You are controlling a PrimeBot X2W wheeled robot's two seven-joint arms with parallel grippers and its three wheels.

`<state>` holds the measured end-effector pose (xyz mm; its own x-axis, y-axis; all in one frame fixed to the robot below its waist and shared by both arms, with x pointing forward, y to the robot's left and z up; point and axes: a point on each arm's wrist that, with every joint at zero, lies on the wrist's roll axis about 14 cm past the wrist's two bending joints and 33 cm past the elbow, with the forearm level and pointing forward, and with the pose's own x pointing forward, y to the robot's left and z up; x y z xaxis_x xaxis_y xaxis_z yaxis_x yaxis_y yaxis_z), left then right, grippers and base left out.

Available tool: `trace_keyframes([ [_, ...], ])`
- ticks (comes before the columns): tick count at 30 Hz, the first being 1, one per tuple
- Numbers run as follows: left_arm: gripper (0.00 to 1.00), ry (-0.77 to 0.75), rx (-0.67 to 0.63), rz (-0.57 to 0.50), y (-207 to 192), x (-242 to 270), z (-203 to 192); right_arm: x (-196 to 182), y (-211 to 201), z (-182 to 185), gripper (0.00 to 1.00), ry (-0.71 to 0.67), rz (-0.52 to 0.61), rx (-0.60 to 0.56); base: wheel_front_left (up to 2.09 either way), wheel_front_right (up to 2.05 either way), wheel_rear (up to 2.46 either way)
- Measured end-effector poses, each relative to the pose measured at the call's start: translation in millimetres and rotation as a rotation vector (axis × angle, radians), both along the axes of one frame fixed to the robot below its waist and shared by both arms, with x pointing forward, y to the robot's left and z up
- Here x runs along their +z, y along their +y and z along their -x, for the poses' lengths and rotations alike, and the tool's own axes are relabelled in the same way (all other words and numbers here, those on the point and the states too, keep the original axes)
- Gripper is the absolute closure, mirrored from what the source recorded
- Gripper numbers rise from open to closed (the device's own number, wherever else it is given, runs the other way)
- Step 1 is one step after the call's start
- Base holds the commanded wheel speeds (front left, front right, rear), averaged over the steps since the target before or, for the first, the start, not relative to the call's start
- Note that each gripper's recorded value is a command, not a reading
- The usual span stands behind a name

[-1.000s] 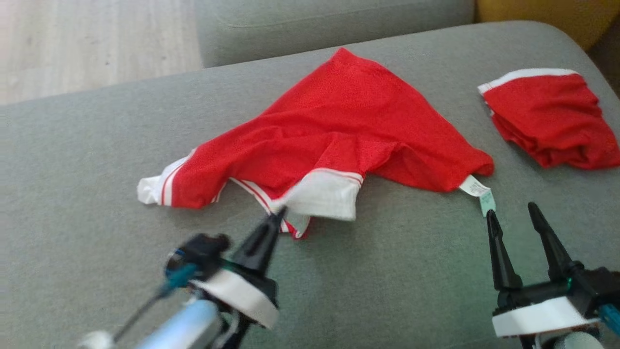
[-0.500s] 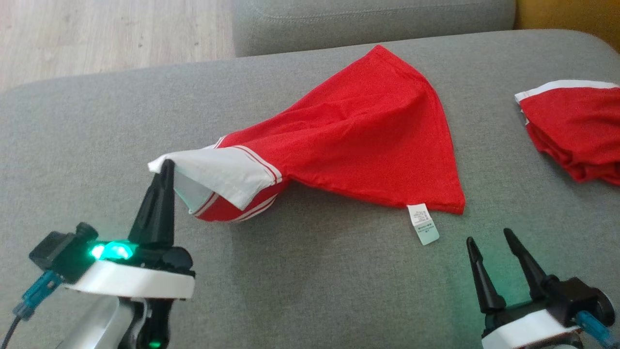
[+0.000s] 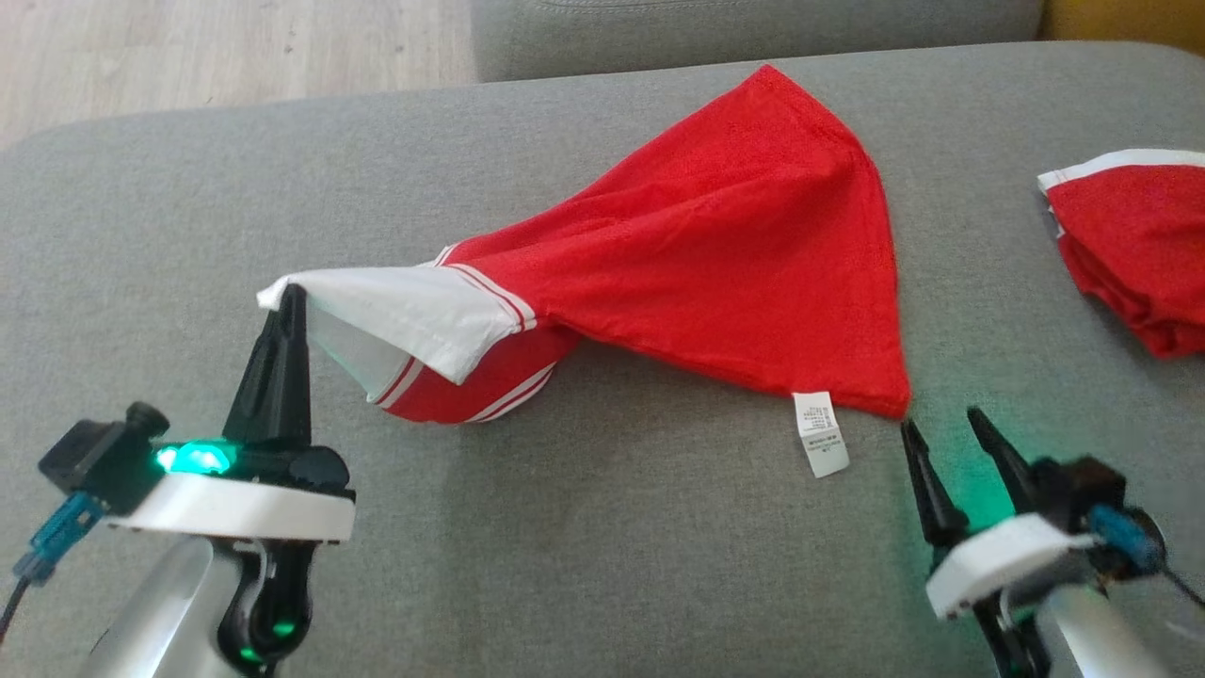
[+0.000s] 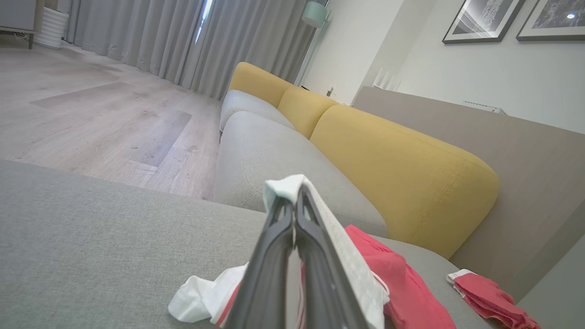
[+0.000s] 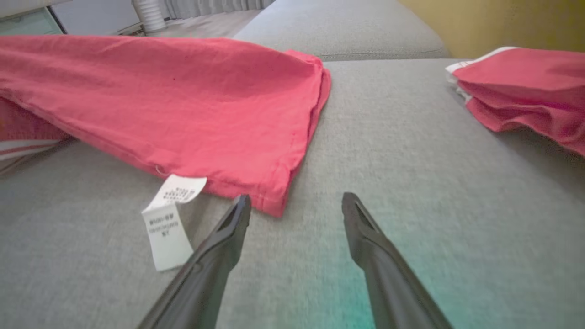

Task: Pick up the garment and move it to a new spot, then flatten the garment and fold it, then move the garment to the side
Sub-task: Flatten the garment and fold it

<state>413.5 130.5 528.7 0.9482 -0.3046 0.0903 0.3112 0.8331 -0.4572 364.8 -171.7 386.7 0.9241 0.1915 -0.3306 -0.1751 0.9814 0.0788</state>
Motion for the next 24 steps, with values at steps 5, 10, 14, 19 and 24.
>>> trace_keyframes([
  [5, 1.00, -0.003, 0.009, -0.008, 2.8, -1.3, -1.7, -0.4, 13.7, -16.3, 0.00, 0.013, -0.031, 0.032, 0.00, 0.00, 0.00],
  [10, 1.00, 0.002, 0.024, -0.011, 8.6, -4.0, -2.9, -15.5, 20.6, -15.6, 0.31, 0.076, -0.049, 0.053, 0.00, 0.00, 0.00],
  [14, 1.00, 0.005, 0.027, -0.012, 10.8, -6.5, -3.5, -20.3, 27.1, -18.3, 0.62, 0.092, -0.055, 0.076, 0.00, 0.00, 0.00],
  [19, 1.00, 0.011, 0.026, -0.007, 10.9, -9.0, -3.5, -24.2, 32.3, -18.5, 0.95, 0.104, -0.065, 0.087, 0.00, 0.00, 0.00],
  [24, 1.00, 0.015, 0.031, -0.011, 12.7, -10.3, -4.1, -20.1, 33.7, -22.5, 1.00, 0.089, -0.068, 0.095, 0.00, 0.00, 0.00],
])
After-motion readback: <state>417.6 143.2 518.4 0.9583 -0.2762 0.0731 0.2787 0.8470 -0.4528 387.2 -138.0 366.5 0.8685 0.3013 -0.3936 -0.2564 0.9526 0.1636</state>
